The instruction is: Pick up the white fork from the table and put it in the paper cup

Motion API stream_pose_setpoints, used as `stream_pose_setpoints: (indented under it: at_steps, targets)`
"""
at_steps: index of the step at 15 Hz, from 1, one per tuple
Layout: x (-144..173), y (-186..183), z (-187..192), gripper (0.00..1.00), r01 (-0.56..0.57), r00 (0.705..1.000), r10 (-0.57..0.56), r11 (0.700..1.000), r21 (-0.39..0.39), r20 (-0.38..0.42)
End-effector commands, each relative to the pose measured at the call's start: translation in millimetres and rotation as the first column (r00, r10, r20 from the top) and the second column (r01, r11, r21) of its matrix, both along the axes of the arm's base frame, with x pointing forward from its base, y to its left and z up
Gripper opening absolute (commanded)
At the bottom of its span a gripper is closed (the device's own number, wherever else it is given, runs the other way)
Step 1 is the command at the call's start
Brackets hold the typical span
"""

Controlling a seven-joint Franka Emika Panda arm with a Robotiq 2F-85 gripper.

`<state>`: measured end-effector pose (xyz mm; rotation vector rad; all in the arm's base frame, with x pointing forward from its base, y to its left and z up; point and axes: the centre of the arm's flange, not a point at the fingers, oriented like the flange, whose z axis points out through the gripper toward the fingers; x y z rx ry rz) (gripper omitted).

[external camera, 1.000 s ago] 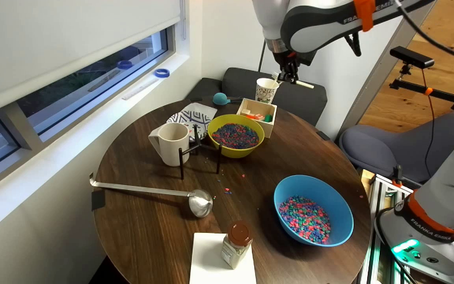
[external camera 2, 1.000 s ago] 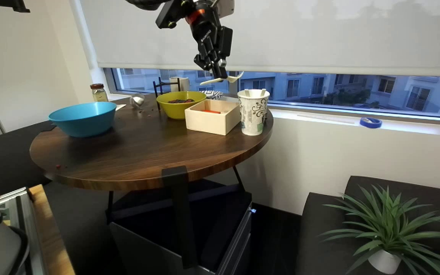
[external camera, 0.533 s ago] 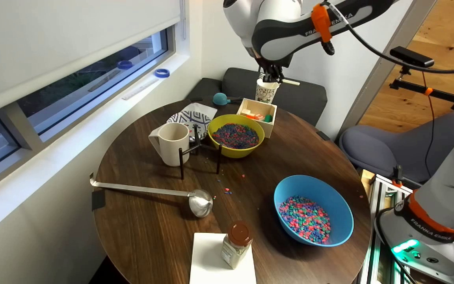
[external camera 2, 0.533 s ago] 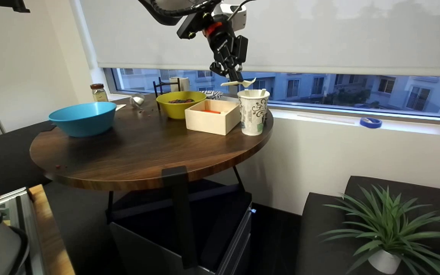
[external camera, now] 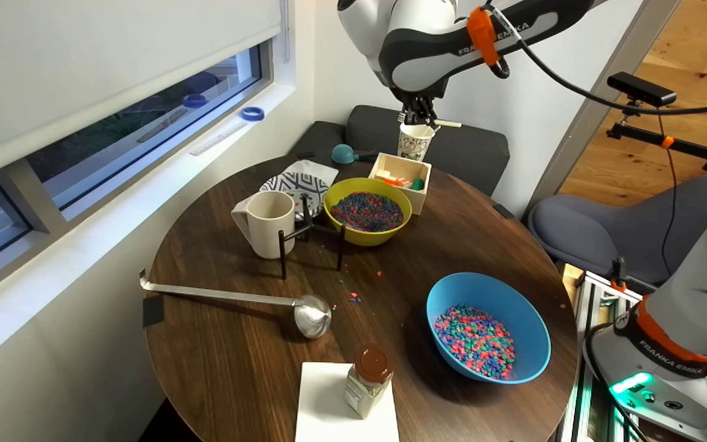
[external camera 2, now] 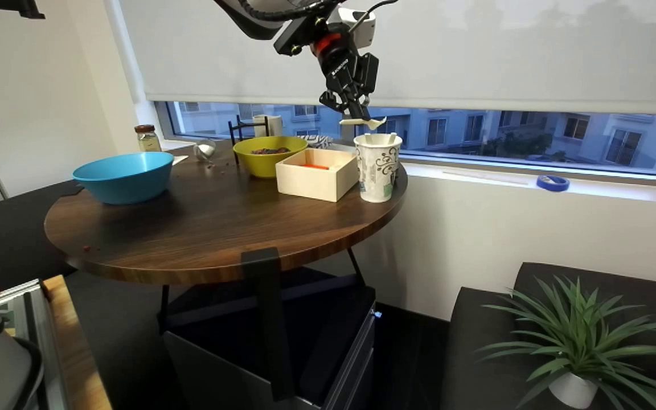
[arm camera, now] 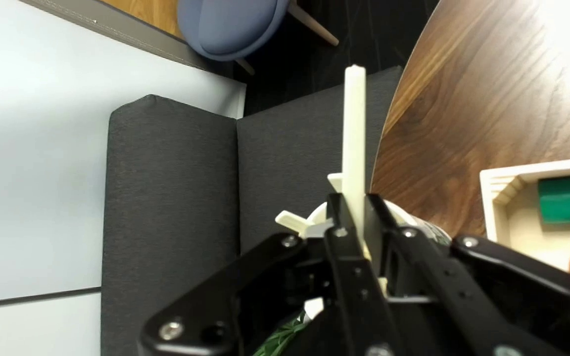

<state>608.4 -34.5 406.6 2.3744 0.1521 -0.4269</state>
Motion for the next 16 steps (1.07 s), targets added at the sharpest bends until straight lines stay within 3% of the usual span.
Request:
stream_pose_setpoints:
  at_steps: [1, 10, 15, 16]
  targets:
    - [6.4, -1.8, -0.2, 0.03, -0.007, 0.998, 0.006, 1.0, -0.011, -0.057]
    - [-1.3, -8.4, -2.5, 0.03, 0.005, 0.98, -0.009, 1.0, -0.018, -0.198]
    - [1.1, -15.4, -13.5, 0.03, 0.019, 0.977, -0.022, 1.0, -0.019, -0.21]
    - [2.4, -16.6, -14.9, 0.22, 0.02, 0.978, -0.024, 1.0, -0.019, -0.206]
